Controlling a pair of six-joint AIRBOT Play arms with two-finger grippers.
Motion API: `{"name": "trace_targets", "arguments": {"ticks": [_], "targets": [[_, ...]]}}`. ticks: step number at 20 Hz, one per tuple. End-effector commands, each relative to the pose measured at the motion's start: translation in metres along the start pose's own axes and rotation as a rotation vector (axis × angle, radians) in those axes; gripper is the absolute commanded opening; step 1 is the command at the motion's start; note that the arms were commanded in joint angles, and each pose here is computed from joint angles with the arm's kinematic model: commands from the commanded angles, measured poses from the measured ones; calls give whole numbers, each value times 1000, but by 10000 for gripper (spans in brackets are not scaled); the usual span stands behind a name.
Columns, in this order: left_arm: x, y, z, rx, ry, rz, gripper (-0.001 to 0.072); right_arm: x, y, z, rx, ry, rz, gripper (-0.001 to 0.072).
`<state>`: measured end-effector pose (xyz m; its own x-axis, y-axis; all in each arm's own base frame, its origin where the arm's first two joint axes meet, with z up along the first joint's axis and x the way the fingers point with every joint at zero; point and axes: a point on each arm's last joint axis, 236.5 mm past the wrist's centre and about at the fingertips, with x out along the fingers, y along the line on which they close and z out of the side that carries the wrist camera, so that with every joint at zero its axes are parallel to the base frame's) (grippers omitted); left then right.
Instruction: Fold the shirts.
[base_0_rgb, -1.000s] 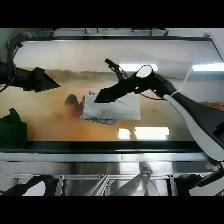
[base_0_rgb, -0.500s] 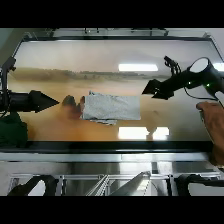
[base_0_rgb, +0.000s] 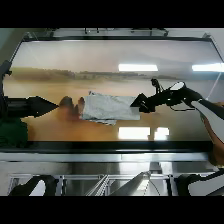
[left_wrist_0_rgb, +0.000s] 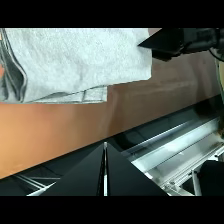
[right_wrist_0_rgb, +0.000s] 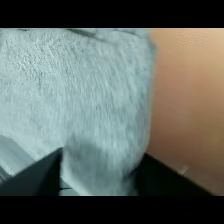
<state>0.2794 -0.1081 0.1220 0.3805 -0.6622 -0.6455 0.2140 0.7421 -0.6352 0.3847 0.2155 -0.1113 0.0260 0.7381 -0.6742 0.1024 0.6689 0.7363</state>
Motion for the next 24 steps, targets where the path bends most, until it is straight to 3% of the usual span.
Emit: {"name": "trace_targets", "arguments": {"ticks": [1,2,5,8,10,13,16,19,21,24], "targets": [[-3,-3,0,-12,-12,3,23,23,26,-3,-28,0,93,103],[-3,-3,0,-13,-12,3,23,22,32,-5,-28,8,108,16],[-3,-3,0,-12,-14,4,23,-8,51,-4,-92,1,107,14],[-3,1,9,-12,-52,18,24,-108,71,22,-120,-182,71,14],[-1,5,13,-22,-58,22,24,-210,63,44,-51,-414,24,14],[10,14,6,-29,10,5,24,-351,25,28,209,-712,29,14],[24,27,-1,-41,84,-16,23,-428,-57,-44,491,-822,-138,14],[41,33,-9,-45,156,-41,24,-458,-164,-186,970,-701,-564,14],[55,28,-18,-34,210,-62,24,-481,-198,-275,1182,-599,-815,15],[78,15,-36,-5,311,-99,24,-466,-217,-303,1319,-596,-780,16]]}}
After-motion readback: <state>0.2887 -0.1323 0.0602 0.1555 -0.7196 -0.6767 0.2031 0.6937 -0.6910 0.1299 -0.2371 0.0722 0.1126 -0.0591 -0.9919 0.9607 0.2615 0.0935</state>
